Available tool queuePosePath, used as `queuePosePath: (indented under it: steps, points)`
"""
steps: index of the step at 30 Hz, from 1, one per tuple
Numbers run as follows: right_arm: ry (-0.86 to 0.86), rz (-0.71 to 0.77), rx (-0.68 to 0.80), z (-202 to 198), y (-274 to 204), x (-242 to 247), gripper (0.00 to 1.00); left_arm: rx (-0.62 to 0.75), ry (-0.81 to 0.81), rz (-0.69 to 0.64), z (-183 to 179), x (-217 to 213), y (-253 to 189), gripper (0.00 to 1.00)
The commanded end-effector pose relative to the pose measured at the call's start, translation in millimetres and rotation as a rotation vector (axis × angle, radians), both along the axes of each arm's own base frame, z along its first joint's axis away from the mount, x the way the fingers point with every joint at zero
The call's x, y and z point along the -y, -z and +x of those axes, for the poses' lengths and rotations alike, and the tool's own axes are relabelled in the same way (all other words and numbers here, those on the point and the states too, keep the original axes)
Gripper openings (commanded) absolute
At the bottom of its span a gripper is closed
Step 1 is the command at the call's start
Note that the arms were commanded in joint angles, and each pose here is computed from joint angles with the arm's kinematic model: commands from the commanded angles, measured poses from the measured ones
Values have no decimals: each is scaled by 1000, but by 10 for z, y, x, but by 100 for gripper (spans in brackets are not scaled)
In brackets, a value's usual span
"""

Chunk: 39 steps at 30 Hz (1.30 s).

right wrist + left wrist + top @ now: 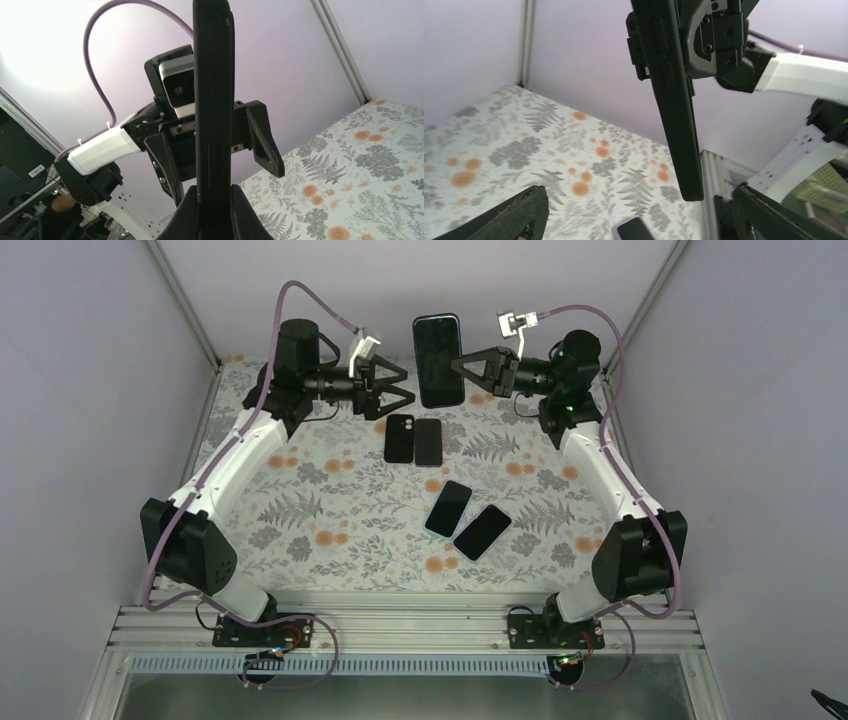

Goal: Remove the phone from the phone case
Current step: Adjust the phone.

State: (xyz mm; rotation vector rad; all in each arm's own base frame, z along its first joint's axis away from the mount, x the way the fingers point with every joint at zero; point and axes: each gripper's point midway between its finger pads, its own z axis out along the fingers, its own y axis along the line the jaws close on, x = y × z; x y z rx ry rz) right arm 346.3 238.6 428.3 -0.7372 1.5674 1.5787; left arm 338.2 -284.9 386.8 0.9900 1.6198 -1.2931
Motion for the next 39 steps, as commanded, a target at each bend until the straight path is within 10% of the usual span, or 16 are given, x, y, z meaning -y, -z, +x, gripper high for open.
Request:
queuePosePath:
  steps: [1, 29, 39]
  points:
    - [-1, 58, 50, -144, -264, 53, 4, -17, 99, -111, -267, 68, -265, 87]
    - [-30, 127, 13, -296, -163, -3, 4, -129, 223, -188, -427, 427, -183, 21]
    - [-16, -9, 24, -271, -10, -32, 24, -90, 252, -121, -527, 369, -69, 2]
